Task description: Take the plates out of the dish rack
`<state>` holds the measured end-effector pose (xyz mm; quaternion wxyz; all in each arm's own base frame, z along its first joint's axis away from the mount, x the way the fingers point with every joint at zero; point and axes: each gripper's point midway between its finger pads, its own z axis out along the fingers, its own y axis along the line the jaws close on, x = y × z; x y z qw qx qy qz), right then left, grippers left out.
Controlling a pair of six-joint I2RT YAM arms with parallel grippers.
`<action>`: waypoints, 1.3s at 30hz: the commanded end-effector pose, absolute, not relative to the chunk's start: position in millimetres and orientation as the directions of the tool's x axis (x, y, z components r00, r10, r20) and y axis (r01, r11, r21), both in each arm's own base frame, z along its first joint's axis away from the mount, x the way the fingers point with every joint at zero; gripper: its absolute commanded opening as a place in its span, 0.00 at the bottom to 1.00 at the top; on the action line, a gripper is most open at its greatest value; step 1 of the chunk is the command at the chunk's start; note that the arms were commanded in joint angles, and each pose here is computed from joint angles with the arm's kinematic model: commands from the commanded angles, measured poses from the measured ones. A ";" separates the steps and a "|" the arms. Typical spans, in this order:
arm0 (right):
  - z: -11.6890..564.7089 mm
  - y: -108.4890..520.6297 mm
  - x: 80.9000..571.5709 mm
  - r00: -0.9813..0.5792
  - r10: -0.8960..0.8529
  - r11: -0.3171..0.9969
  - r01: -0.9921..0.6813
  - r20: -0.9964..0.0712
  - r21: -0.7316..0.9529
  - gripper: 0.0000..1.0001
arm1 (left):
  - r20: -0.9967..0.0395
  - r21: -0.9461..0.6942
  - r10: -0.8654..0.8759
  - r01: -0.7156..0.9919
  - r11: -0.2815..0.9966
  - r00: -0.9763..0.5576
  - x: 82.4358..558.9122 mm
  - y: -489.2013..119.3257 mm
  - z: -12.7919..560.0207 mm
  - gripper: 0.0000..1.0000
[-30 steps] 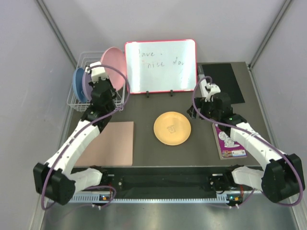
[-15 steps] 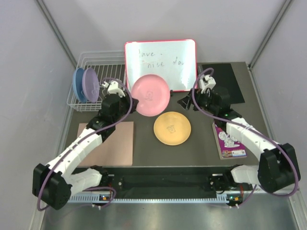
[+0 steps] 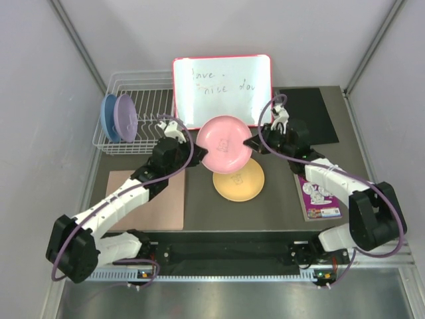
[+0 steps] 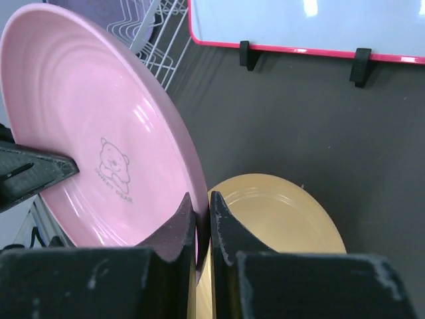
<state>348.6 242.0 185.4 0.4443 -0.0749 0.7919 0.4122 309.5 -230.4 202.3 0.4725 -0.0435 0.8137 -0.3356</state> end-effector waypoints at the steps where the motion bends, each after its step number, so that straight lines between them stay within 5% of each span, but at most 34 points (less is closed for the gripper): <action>1: 203.9 238.3 349.4 -0.509 0.271 0.658 -0.522 -0.817 0.543 0.00 | -0.767 -0.615 -0.431 0.351 0.706 -0.475 311.9 -243.1 242.6 0.08; 2: 211.3 234.4 345.7 -0.488 0.279 0.661 -0.527 -0.827 0.534 0.00 | -0.773 -0.609 -0.429 0.354 0.710 -0.467 311.5 -241.5 244.2 0.19; 3: 206.9 228.1 344.7 -0.491 0.277 0.688 -0.498 -0.826 0.527 0.00 | -0.782 -0.595 -0.419 0.354 0.721 -0.461 311.7 -239.1 242.9 0.48; 5: 210.6 214.2 341.1 -0.470 0.287 0.722 -0.467 -0.835 0.511 0.00 | -0.802 -0.568 -0.421 0.322 0.757 -0.424 316.9 -228.7 244.5 0.64; 6: 202.1 203.5 340.0 -0.488 0.285 0.756 -0.414 -0.825 0.507 0.00 | -0.820 -0.536 -0.397 0.309 0.785 -0.413 318.2 -222.7 240.7 0.96; 7: 198.8 196.4 338.7 -0.494 0.289 0.771 -0.388 -0.820 0.505 0.00 | -0.842 -0.502 -0.389 0.276 0.820 -0.374 323.2 -211.6 244.4 0.99; 14: 148.6 159.6 318.9 -0.642 0.218 0.861 -0.228 -0.735 0.455 0.00 | -0.983 -0.119 -0.123 -0.035 0.992 -0.140 343.8 -118.4 270.5 0.99; 20: 113.6 158.3 302.6 -0.722 0.182 0.860 -0.212 -0.667 0.465 0.00 | -0.991 0.132 0.116 -0.291 0.948 -0.069 348.7 -55.2 292.5 0.99; 32: 85.0 173.1 299.9 -0.793 0.104 0.831 -0.262 -0.600 0.490 0.00 | -0.987 0.091 0.030 -0.395 0.914 -0.157 390.6 28.2 253.4 0.99; 35: 84.3 176.6 300.6 -0.798 0.073 0.823 -0.290 -0.599 0.488 0.08 | -0.978 0.112 0.030 -0.400 0.910 -0.205 399.1 39.9 237.4 0.99; 39: 89.3 176.1 303.7 -0.786 0.059 0.826 -0.308 -0.616 0.473 0.34 | -0.977 0.063 -0.028 -0.414 0.908 -0.211 407.2 52.2 222.5 0.99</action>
